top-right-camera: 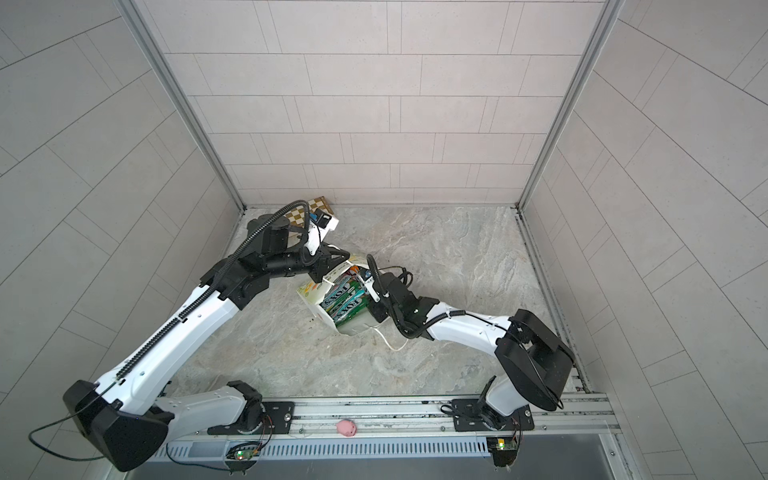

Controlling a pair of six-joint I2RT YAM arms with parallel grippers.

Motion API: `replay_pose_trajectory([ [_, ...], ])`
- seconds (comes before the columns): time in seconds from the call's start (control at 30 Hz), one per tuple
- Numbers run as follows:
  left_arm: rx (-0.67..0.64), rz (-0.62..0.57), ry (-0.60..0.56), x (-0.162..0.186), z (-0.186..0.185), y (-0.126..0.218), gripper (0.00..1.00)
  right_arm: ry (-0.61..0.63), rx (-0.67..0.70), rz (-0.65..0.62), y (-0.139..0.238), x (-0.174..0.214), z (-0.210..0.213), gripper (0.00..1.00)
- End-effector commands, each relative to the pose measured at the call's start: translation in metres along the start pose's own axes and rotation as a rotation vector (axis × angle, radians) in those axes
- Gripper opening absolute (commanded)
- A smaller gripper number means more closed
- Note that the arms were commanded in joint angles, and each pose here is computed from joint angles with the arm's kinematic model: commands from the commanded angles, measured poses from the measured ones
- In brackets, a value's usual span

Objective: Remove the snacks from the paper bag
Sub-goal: 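Close the right gripper on the orange FOXS Fruits pack inside the bag, then pull the orange pack out of the bag with the right gripper and lift it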

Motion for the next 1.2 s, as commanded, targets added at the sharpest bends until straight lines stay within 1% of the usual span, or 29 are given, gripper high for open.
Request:
replay_pose_trajectory([
  [0.0, 0.025, -0.041, -0.036, -0.007, -0.007, 0.004, 0.0, -0.041, 0.024, -0.059, 0.011, -0.01, -0.005, 0.32],
  [0.13, 0.028, -0.038, -0.036, -0.007, -0.007, 0.002, 0.0, -0.043, 0.023, -0.079, 0.009, -0.014, -0.004, 0.33],
  [0.37, 0.032, -0.035, -0.035, -0.006, -0.008, 0.002, 0.0, -0.025, 0.033, -0.069, -0.006, -0.019, -0.001, 0.32],
  [0.5, 0.029, -0.033, -0.037, -0.006, -0.008, 0.001, 0.0, -0.019, 0.016, -0.055, -0.014, -0.02, 0.002, 0.27],
  [0.7, 0.025, -0.031, -0.038, -0.006, -0.008, 0.001, 0.0, -0.013, 0.013, -0.024, -0.025, -0.016, 0.004, 0.18],
  [0.73, 0.024, -0.031, -0.039, -0.006, -0.008, 0.001, 0.0, -0.012, 0.014, -0.021, -0.026, -0.016, 0.004, 0.13],
  [0.77, 0.019, -0.029, -0.038, -0.005, -0.007, 0.001, 0.0, -0.012, 0.016, -0.019, -0.026, -0.016, 0.004, 0.04],
  [0.8, 0.01, -0.026, -0.036, -0.005, -0.006, 0.001, 0.0, -0.012, 0.012, -0.018, -0.025, -0.016, 0.005, 0.0],
  [0.97, -0.072, 0.02, -0.022, 0.0, 0.003, 0.0, 0.0, -0.018, -0.013, -0.058, -0.008, -0.026, 0.006, 0.0],
  [1.17, -0.085, 0.05, -0.013, 0.003, 0.007, -0.004, 0.0, -0.033, -0.023, -0.136, 0.023, -0.039, 0.003, 0.0],
])
Point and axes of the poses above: each gripper's point midway between its finger pads, its own y axis back along the fingers, its own z axis along the line the jaws close on, x = y × z, the point moved 6 cm from there along y, back along the fingers, and after that the axes turned 12 degrees about -y, right-handed, at the moved point
